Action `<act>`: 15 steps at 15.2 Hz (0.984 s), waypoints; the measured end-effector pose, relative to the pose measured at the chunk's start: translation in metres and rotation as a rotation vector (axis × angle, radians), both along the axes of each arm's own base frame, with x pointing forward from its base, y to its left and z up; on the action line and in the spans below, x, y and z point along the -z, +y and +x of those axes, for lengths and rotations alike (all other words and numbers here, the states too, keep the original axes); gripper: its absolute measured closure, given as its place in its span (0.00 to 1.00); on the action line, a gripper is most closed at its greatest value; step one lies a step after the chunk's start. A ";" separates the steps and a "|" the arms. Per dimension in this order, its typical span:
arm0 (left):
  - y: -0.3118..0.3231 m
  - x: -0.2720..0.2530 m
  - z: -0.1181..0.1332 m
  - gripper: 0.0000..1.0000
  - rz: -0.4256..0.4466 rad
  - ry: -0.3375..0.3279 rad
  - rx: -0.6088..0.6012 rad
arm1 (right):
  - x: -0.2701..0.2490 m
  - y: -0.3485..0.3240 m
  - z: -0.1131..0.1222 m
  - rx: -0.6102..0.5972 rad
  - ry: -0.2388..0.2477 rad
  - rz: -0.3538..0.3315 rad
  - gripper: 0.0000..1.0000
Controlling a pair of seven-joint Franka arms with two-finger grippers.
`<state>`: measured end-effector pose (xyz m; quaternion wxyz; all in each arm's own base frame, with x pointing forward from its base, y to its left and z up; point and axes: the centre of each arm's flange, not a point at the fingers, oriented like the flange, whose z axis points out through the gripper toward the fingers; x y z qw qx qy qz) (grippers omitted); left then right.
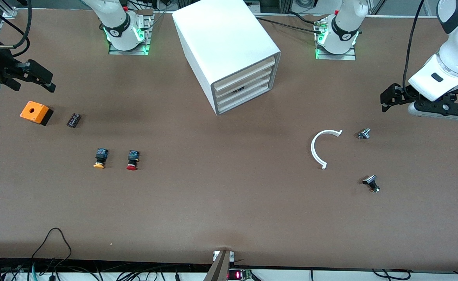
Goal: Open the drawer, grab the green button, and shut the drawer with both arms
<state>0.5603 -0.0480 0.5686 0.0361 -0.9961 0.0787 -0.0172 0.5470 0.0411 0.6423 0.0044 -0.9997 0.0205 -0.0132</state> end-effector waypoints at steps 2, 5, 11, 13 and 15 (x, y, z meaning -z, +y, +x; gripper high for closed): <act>0.000 0.006 -0.001 0.00 0.003 0.031 -0.001 | 0.000 0.001 0.000 0.000 0.001 0.000 0.00; 0.000 0.009 -0.001 0.00 0.004 0.045 -0.002 | -0.002 -0.001 -0.001 0.004 0.001 0.000 0.00; -0.003 0.009 0.001 0.00 0.007 0.070 0.001 | 0.000 -0.002 -0.003 0.008 0.031 -0.002 0.00; -0.011 0.004 0.000 0.00 0.009 0.089 0.014 | 0.009 -0.003 -0.001 0.007 0.058 -0.003 0.00; -0.014 0.005 0.002 0.00 0.010 0.097 0.018 | 0.026 -0.003 0.007 -0.009 0.096 -0.003 0.00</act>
